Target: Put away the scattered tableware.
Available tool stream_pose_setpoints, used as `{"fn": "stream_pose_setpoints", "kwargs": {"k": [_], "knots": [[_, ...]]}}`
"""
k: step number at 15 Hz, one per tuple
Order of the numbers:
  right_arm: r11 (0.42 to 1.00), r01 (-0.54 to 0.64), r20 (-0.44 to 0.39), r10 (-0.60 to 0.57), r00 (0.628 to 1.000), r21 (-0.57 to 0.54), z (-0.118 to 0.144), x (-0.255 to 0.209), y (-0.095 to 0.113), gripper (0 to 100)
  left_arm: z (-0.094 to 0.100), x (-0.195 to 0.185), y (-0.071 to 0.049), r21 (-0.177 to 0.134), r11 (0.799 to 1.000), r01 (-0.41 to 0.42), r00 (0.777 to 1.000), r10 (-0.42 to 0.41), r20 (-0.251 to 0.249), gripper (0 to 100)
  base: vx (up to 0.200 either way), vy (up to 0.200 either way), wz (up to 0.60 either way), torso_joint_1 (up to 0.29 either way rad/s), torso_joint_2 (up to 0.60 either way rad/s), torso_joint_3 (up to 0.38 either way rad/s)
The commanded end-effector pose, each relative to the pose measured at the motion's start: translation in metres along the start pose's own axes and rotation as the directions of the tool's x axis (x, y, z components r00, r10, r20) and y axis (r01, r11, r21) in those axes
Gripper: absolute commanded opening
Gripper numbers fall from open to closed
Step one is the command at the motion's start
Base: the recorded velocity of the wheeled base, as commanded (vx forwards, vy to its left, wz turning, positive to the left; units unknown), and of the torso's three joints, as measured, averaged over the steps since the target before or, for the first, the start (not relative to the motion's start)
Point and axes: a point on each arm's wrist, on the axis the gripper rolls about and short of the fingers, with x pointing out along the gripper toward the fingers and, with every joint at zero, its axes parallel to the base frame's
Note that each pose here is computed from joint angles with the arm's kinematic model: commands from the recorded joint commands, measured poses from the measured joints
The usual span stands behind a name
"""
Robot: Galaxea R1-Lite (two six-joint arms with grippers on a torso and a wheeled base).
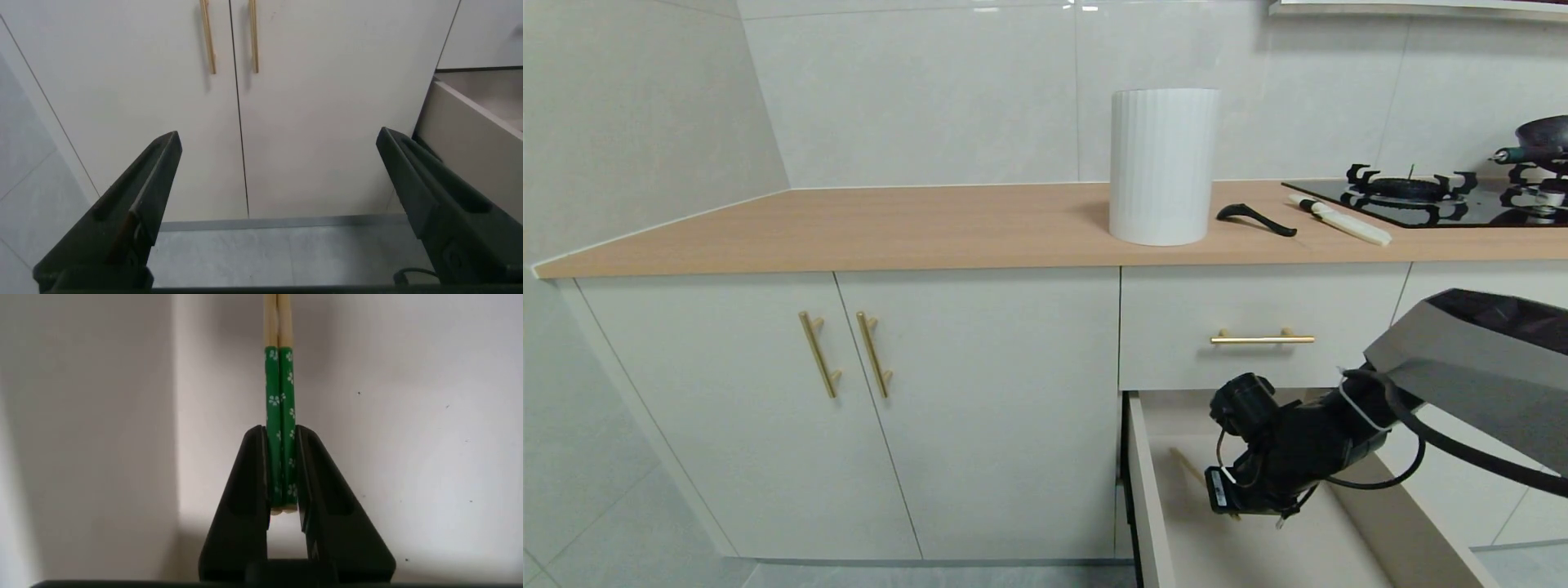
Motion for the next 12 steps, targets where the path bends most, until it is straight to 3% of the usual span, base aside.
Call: {"fn": "stream_pose_setpoints", "kwargs": {"k": [1, 5, 12], "knots": [[1.000, 0.017, -0.040, -0.018, 0.999, -0.025, -0.0102, 0.0125, 0.0061, 0, 0.0000, 0.0000, 0.0000, 0.000, 1.000, 0.000, 1.000, 0.000, -0.001, 100, 0.000, 0.000, 0.00, 0.000, 0.00, 0.000], [0.995, 0.086, -0.037, -0.088, 0.995, -0.055, -0.0192, 0.0188, 0.0119, 0, 0.0000, 0.0000, 0.0000, 0.000, 1.000, 0.000, 1.000, 0.000, -0.001, 100, 0.000, 0.000, 0.00, 0.000, 0.00, 0.000], [0.995, 0.088, -0.032, -0.089, 0.996, -0.036, -0.0180, 0.0191, 0.0124, 0, 0.0000, 0.0000, 0.0000, 0.000, 1.000, 0.000, 1.000, 0.000, -0.001, 100, 0.000, 0.000, 0.00, 0.000, 0.00, 0.000]]}}
